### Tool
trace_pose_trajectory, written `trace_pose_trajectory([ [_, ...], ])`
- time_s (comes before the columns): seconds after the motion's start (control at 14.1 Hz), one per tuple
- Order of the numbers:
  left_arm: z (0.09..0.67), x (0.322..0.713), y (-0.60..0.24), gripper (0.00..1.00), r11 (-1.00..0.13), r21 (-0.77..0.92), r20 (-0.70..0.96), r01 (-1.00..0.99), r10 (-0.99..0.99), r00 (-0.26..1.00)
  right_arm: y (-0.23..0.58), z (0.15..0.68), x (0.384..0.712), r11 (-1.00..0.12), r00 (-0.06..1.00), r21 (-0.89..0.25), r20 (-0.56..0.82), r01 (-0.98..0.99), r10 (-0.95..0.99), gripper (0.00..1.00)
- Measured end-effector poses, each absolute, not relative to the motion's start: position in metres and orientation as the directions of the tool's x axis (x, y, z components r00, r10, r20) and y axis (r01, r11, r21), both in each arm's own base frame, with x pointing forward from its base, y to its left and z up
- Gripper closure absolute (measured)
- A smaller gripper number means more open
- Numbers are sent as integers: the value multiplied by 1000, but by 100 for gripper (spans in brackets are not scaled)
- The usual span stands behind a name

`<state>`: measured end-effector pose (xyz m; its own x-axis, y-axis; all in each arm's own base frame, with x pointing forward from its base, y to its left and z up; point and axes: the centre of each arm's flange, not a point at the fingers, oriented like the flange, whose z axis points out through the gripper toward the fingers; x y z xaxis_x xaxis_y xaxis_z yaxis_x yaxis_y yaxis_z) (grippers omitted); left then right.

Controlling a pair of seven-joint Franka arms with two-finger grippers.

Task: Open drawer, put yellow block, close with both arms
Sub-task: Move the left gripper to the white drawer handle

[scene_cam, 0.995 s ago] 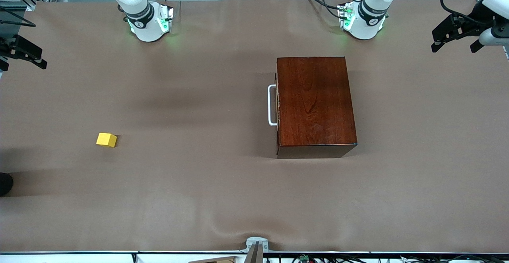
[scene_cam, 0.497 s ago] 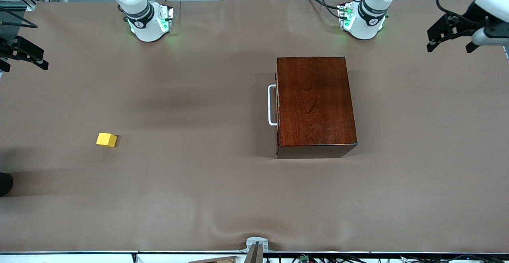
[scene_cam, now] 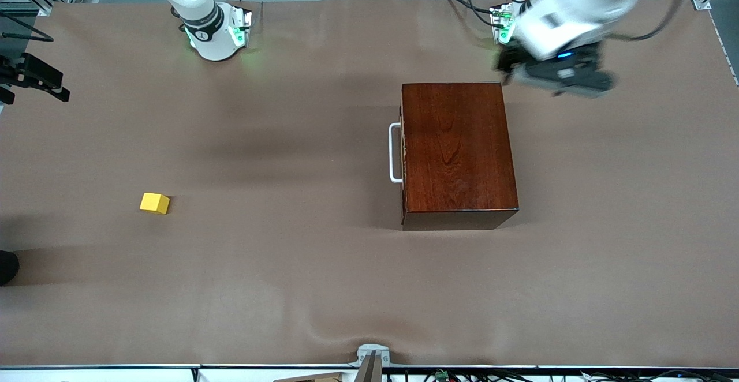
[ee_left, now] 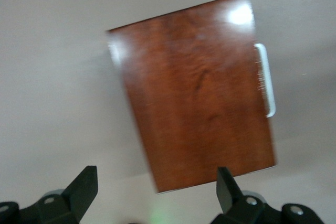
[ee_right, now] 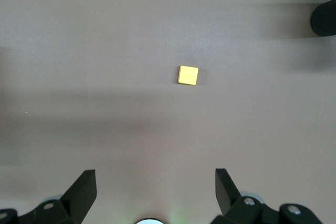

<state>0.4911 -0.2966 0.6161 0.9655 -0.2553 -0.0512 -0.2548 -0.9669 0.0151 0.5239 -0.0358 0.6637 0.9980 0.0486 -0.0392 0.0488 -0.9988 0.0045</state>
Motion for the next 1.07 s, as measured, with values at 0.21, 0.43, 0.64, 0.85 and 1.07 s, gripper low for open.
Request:
trace_pose_trajectory([
  [0.21, 574, 502, -382, 0, -973, 65, -43, -221, -224, 974, -36, 664, 524, -999, 998, 4, -40, 48, 48, 0],
  [0.43, 518, 500, -453, 0, -990, 58, -33, -128, -130, 991, -37, 663, 524, -999, 998, 4, -40, 47, 47, 0],
  [0.64, 462, 486, -513, 0, -998, 3, -30, -60, -60, 998, -37, 663, 524, -999, 998, 4, -40, 46, 46, 0],
  [0.85, 409, 466, -558, 0, -994, -95, 24, -54, -56, 998, -37, 663, 524, -999, 998, 4, -42, 47, 46, 0],
  [1.07, 370, 448, -580, 0, -982, -170, 41, -78, -86, 995, -37, 662, 525, -999, 998, 4, -43, 47, 47, 0],
])
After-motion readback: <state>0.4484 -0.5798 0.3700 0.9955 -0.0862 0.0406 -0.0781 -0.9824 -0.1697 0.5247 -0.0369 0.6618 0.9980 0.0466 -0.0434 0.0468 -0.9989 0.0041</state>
